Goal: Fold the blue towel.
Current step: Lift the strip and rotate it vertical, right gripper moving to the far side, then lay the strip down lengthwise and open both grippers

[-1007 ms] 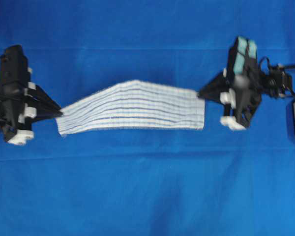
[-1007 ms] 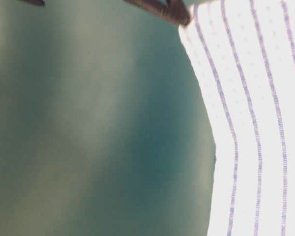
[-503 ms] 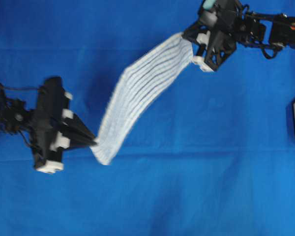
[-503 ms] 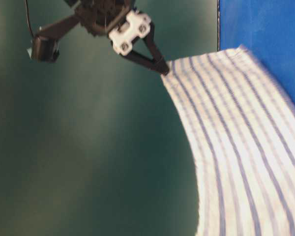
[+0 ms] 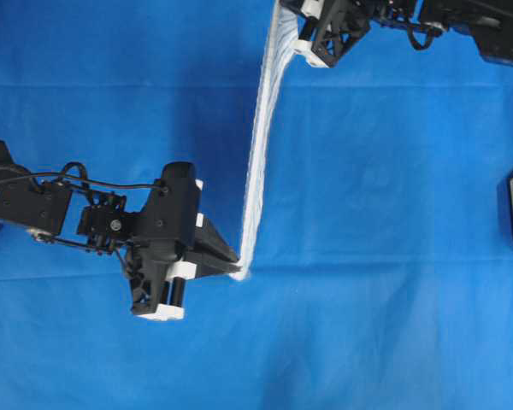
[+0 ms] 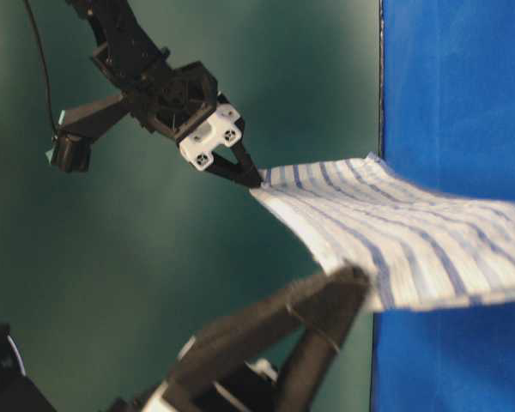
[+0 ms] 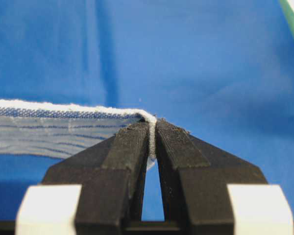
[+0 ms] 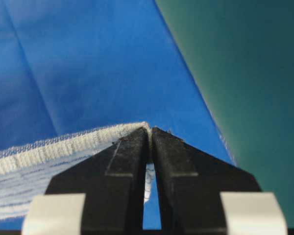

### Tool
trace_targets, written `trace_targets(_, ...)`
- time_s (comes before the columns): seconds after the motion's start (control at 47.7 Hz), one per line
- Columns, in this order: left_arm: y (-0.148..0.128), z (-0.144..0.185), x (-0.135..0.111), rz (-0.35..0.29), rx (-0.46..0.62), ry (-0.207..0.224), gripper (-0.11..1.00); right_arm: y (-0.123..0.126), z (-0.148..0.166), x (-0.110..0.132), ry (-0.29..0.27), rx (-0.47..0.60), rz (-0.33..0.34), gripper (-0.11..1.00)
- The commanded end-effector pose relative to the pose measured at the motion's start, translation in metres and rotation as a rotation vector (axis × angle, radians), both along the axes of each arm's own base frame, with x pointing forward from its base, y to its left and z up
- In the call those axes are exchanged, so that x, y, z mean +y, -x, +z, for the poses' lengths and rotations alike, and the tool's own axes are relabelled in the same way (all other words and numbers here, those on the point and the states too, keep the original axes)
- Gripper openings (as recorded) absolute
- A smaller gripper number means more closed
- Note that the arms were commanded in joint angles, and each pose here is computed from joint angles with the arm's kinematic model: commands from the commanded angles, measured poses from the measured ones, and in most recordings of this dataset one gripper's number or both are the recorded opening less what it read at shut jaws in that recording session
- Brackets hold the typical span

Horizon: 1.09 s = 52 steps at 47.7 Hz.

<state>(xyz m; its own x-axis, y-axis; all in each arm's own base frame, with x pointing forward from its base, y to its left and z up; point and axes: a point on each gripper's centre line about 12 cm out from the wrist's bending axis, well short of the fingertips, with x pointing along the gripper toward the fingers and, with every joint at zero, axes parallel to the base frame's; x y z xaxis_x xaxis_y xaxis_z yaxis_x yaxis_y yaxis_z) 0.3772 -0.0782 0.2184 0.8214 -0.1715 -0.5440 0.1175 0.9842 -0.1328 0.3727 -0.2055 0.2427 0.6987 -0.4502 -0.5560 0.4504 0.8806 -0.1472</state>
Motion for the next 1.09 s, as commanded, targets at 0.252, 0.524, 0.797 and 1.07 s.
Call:
trace_targets(0.252,-0.049,0.012,-0.003,-0.01,-0.124,-0.026,0.02,0.036,0.011,0.002,0.01,-0.018,-0.037,0.05)
trace_targets(0.524,-0.087,-0.008,-0.006,-0.006,-0.166,-0.035,0.02,0.057,-0.002,0.011,-0.012,0.023,-0.05,0.05)
trace_targets(0.797,-0.062,-0.034,-0.004,0.021,-0.112,0.011,0.02,0.027,-0.032,-0.001,-0.038,0.07,-0.028,0.05)
trace_targets(1.07,-0.017,-0.055,-0.006,0.059,-0.034,0.105,0.02,-0.016,-0.039,-0.006,-0.029,0.056,0.018,0.05)
